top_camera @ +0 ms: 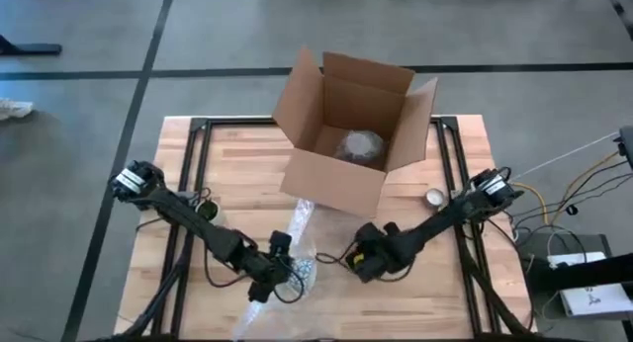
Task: Wrap mug
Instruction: Wrap the blue patterned mug with the bubble wrap
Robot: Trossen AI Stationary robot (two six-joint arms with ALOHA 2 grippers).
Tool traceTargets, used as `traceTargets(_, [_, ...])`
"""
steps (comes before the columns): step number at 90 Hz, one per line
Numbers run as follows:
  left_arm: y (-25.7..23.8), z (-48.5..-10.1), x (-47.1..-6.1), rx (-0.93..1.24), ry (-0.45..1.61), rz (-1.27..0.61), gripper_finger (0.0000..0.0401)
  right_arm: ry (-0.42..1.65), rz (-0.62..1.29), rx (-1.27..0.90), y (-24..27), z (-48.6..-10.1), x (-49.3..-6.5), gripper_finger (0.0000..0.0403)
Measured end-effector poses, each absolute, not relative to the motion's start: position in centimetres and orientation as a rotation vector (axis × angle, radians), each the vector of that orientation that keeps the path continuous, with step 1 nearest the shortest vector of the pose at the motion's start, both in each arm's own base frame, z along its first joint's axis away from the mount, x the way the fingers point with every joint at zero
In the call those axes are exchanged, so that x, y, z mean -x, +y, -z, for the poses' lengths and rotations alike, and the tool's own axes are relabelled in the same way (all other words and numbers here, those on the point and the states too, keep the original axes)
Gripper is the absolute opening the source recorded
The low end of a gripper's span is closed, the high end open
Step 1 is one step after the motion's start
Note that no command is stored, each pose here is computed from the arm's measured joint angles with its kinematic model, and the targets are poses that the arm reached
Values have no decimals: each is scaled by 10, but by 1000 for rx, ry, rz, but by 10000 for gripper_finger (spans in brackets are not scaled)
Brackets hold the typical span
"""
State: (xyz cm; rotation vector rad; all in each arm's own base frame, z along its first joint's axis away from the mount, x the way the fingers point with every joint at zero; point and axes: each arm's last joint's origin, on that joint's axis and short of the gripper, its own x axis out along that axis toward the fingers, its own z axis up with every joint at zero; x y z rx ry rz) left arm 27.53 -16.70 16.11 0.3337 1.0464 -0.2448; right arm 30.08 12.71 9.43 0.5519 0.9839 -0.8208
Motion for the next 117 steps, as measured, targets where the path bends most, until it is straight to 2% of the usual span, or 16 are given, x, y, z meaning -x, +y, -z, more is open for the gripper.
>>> traceTargets(15, [-167,-161,-275,-324,1046,239,272,975,834,-558,117,-103,-302,152])
traceTargets(33, [-168,-161,-276,-328,1041,242,272,932,920,-489,100,-120,-286,149])
traceTargets(64, [-168,-161,-276,-335,1033,248,272,783,895,-749,62,-92,-299,181])
traceTargets(81, [-168,-161,-276,-334,1031,248,272,774,912,-759,59,-87,-303,184])
traceTargets(94, [-168,-161,-276,-334,1029,248,272,789,883,-712,63,-88,-306,147])
traceTargets(111, [-168,-161,-276,-333,1027,248,272,806,792,-629,74,-95,-315,30])
traceTargets(117, [-168,-161,-276,-329,1027,246,272,815,744,-589,80,-99,-319,9])
